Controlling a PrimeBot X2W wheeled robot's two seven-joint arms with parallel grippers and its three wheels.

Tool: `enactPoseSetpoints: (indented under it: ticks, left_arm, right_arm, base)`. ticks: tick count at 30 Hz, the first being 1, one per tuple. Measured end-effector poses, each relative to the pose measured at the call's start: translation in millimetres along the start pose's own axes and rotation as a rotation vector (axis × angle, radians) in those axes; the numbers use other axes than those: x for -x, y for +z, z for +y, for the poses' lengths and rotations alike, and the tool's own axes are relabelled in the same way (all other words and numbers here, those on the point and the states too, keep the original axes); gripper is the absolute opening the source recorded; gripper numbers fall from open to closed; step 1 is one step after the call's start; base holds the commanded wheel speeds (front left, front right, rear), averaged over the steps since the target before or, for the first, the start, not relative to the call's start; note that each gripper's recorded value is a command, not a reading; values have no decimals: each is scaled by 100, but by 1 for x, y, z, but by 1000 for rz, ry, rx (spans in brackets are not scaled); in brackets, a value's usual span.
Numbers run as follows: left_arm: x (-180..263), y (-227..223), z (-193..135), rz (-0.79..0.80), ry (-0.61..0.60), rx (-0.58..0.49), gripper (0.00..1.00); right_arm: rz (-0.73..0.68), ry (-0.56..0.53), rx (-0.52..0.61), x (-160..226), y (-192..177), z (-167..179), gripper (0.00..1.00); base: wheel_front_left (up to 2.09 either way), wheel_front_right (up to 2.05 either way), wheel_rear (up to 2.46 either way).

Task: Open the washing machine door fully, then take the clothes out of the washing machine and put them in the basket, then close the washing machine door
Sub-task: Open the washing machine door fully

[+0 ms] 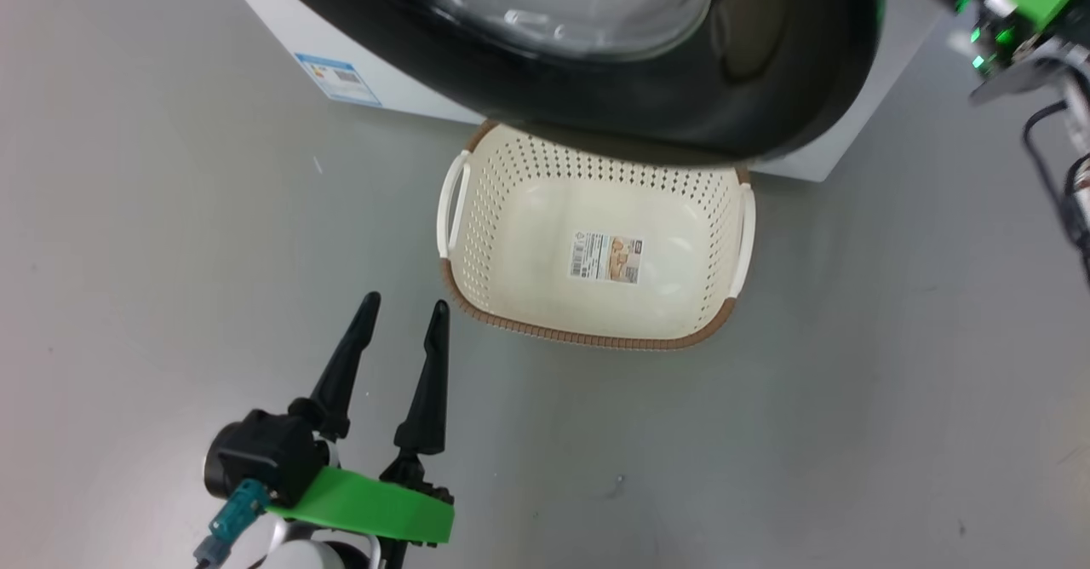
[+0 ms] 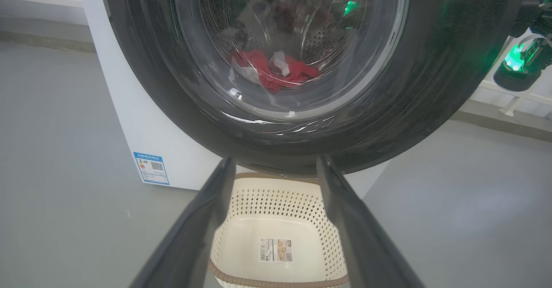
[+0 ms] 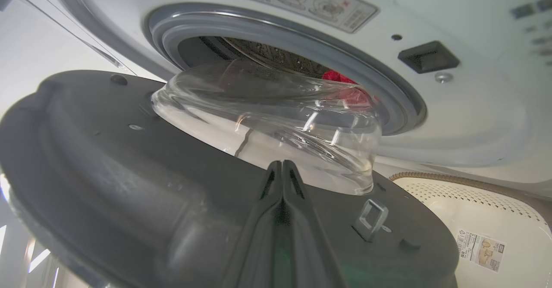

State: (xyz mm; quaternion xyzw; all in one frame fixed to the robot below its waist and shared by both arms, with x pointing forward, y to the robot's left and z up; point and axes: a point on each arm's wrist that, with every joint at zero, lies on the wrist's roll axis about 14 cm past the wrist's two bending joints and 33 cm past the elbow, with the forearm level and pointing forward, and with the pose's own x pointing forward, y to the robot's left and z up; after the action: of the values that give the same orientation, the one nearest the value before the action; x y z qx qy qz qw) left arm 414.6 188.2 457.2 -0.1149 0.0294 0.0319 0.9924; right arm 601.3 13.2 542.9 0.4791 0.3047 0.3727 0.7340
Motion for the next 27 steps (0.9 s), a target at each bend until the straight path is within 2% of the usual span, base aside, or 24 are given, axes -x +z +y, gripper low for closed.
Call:
enactPoseSetpoints:
  ticks: [13, 27]
  left_arm:
    - [23, 13, -5, -29, -7, 15, 100]
    - [56, 19, 6, -46, 33, 11, 100]
  right_arm:
    - [120, 27, 9, 13, -62, 24, 0]
    - [247, 71, 39, 20, -126, 53, 0]
  base:
    - [0, 0, 0]
    - [0, 0, 0]
